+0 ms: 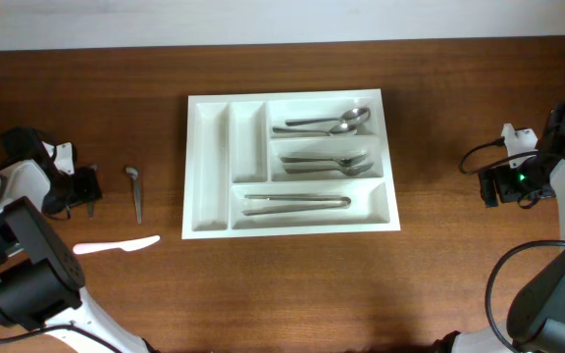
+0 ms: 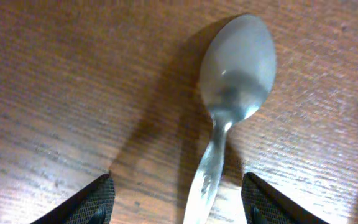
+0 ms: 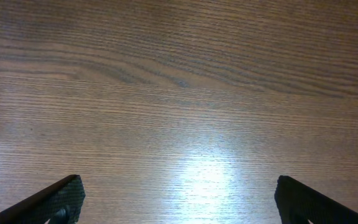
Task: Pack container
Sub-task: 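Lower the left gripper over the left silver spoon and close on it, then carry the spoon into the tray's narrow left compartment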
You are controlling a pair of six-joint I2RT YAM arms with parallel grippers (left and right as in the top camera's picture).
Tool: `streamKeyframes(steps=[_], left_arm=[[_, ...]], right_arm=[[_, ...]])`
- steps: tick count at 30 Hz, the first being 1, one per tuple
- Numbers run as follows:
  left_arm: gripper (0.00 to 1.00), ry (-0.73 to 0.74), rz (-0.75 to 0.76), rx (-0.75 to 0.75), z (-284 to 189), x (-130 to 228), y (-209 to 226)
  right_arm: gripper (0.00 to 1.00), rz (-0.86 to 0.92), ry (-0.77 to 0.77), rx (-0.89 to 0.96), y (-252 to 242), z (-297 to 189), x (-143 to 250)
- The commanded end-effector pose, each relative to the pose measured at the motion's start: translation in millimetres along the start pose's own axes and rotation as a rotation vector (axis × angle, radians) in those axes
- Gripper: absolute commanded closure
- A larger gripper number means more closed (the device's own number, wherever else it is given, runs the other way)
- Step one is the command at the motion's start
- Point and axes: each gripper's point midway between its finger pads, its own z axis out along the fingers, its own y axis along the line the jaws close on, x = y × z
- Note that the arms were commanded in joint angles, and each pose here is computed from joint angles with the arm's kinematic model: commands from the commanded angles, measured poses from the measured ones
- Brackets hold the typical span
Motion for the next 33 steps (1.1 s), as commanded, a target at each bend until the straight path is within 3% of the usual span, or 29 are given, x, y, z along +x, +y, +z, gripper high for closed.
streamKeyframes(steps=[1, 12, 16, 23, 33], left_arm=[[0.37, -0.006, 0.031, 0.034, 7, -3, -8], [0.74, -0.036, 0.058, 0.066, 7, -10, -17], [0.78, -0.036, 0.058, 0.066, 7, -10, -17], [0.97, -0.037, 0.054, 0.066, 7, -11, -17], [0.98, -0.053, 0.028, 0.075, 4, -17, -18]], right_arm=[[0.01, 0.003, -0.002, -0.001, 0, 0, 0], [0.01, 0.003, -0.002, -0.001, -1, 0, 0], [0.01, 0.003, -0.002, -0.001, 0, 0, 0], [0.01, 0.003, -0.002, -0.001, 0, 0, 0], [0.01, 0.003, -0.002, -0.001, 0, 0, 0]])
